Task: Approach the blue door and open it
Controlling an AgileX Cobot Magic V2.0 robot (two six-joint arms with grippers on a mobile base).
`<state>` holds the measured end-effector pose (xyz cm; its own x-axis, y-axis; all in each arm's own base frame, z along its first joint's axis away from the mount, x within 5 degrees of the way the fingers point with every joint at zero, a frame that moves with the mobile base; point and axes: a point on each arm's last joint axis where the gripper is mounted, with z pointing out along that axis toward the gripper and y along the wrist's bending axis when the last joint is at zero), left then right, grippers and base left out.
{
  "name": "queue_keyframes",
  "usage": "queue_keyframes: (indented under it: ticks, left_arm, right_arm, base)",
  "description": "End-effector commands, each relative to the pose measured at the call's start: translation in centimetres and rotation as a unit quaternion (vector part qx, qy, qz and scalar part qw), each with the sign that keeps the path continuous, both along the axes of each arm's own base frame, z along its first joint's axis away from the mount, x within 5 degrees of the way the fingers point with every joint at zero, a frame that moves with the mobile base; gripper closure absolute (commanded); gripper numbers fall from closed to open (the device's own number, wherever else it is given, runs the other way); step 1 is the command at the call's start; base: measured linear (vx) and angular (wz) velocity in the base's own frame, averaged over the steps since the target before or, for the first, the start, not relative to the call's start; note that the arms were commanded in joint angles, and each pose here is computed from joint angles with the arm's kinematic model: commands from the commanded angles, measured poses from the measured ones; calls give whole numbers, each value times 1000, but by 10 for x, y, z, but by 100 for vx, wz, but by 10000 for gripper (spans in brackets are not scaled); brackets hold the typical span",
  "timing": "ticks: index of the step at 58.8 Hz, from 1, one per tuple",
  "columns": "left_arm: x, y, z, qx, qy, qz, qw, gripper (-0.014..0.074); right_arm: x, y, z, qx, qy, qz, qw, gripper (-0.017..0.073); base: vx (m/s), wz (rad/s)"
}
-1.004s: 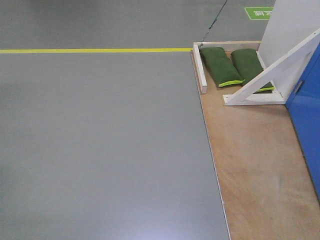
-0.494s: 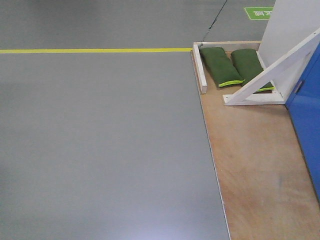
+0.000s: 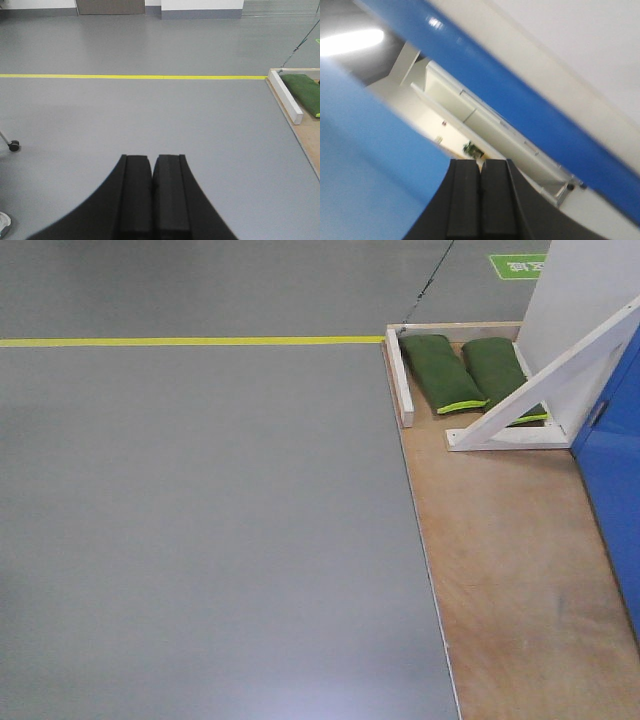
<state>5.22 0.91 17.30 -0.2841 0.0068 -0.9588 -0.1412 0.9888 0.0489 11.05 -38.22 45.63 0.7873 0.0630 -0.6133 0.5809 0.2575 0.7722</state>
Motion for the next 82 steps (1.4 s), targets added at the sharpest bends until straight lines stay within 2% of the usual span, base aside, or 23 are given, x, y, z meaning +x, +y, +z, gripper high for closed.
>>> queue_keyframes:
  ticks: [1,10,33,45,52,68,82]
  left_arm:
    - [0,-1,16,3,-59,-2,998,521]
    - [0,-1,16,3,-59,-2,998,521]
    - [0,-1,16,3,-59,-2,998,521]
    - [0,-1,16,3,-59,-2,998,521]
    - [0,-1,16,3,-59,-2,998,521]
    - [0,-1,16,3,-59,-2,998,521]
    - [0,-1,16,3,-59,-2,998,521]
  right_arm:
    - [-19,5,34,-67,-11,-41,997,551]
    - [-21,-8,35,-71,-11,-44,996,551]
    - [-8,-39,25,-51,-2,-17,999,551]
    - [0,-48,16,-23,9,12,1000,551]
    - [13,-46,13,-8,14,37,999,551]
    - [53,-32,12,-6,18,88,996,551]
    - [59,-16,22,11,30,128,991,551]
  base:
    - [0,0]
    - [0,0]
    - [0,0]
    - [0,0]
    - [0,0]
    - [0,0]
    - [0,0]
